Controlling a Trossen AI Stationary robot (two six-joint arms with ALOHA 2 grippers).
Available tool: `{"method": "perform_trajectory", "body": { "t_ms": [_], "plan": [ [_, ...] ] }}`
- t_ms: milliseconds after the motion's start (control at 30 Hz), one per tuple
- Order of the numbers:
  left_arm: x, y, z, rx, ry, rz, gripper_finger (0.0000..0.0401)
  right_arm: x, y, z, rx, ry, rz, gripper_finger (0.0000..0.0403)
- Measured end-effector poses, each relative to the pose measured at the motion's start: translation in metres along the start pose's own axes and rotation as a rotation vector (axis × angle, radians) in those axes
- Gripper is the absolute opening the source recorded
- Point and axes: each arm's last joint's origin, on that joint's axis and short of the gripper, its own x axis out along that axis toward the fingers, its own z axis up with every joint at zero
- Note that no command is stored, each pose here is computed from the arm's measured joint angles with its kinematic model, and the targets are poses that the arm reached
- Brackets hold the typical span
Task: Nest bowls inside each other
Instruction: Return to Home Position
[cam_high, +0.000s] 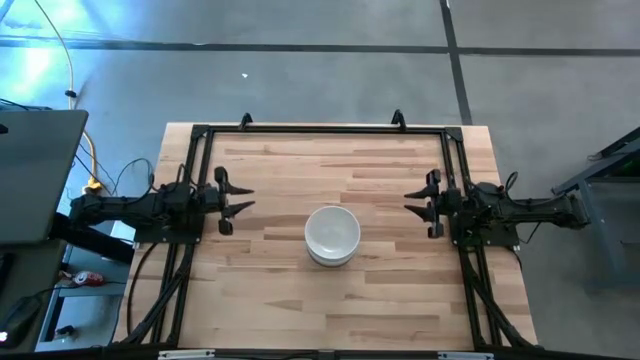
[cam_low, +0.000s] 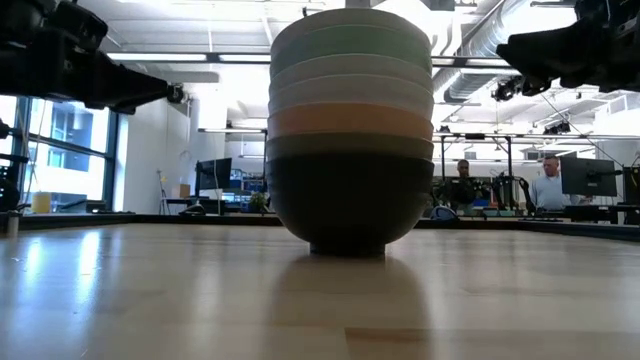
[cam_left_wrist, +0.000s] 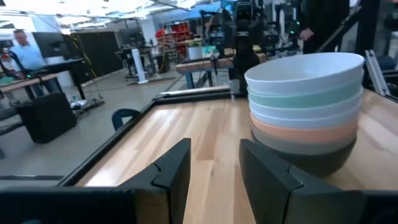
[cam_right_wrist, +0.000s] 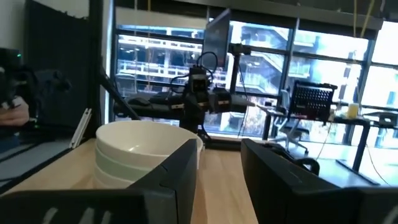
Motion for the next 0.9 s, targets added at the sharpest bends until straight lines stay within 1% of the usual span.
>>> {"method": "perform_trajectory", "body": {
  "t_ms": [167,267,567,767,900],
  "plan": [
    [-0.001,0.001,0.003,-0.004,-0.036,0.026,0.0126,0.000,0.001,0.000,-0.028,-0.002,0.037,0.0117],
    [-0.001,0.002,0.007,-0.046,-0.071,0.035,0.0126,0.000,0.002,0.000,-0.031,-0.004,0.053,0.0117],
    [-0.001,0.002,0.005,-0.099,-0.057,0.046,0.0126,0.000,0.002,-0.003,-0.023,0.026,0.057,0.0117],
    [-0.001,0.004,0.005,-0.179,-0.051,0.104,0.0126,0.000,0.003,-0.009,0.070,0.083,0.064,0.0117],
    [-0.001,0.003,0.003,-0.189,-0.037,0.091,0.0126,-0.001,0.003,-0.010,0.113,0.100,0.080,0.0117]
  ]
}}
